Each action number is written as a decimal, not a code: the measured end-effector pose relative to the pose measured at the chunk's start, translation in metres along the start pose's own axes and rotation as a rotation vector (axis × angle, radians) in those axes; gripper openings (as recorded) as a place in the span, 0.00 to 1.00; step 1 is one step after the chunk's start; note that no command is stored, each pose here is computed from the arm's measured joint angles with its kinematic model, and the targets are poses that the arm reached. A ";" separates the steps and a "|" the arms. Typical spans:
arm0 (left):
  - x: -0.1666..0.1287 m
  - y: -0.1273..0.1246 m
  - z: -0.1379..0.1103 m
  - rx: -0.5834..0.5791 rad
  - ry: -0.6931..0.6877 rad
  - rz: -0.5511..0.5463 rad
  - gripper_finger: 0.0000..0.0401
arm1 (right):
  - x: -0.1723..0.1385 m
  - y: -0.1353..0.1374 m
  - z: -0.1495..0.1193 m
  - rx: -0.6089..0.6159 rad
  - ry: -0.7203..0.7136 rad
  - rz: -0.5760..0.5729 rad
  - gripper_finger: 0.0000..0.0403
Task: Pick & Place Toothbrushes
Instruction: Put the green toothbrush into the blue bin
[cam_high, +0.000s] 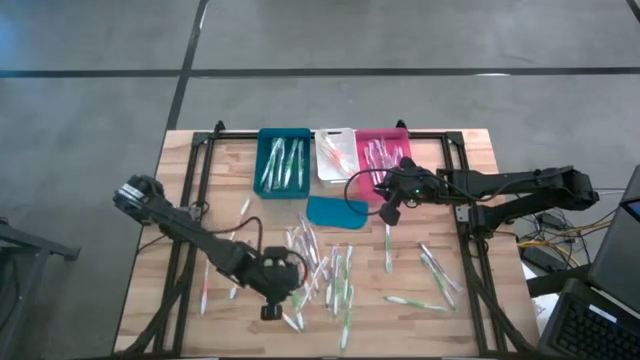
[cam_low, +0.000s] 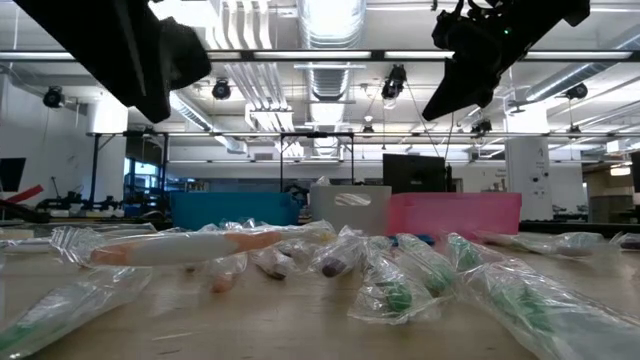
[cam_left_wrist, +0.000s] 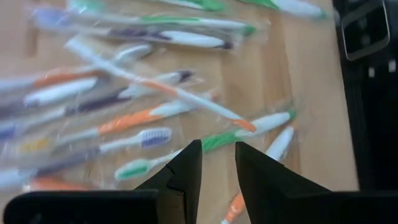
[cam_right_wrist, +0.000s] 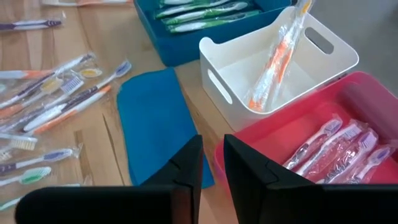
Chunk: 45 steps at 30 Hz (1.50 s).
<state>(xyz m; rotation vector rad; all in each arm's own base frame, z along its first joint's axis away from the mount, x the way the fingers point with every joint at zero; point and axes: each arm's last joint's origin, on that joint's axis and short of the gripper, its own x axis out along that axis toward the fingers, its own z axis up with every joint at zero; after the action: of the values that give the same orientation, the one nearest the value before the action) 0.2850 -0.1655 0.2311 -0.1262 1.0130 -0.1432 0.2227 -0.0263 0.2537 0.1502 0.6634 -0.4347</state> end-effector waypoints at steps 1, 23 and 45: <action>0.002 -0.002 0.003 0.052 0.007 0.000 0.26 | 0.000 0.000 0.000 0.003 -0.003 0.001 0.16; 0.031 -0.014 0.002 0.924 0.108 -0.052 0.26 | 0.000 0.001 0.003 -0.003 -0.022 0.008 0.19; 0.083 -0.006 -0.012 1.177 0.248 -0.019 0.26 | -0.001 0.002 0.005 0.001 -0.047 0.016 0.18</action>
<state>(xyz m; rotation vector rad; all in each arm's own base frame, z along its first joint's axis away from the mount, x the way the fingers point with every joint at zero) 0.3178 -0.1868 0.1567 0.9730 1.0322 -0.7581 0.2259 -0.0260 0.2581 0.1459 0.6154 -0.4221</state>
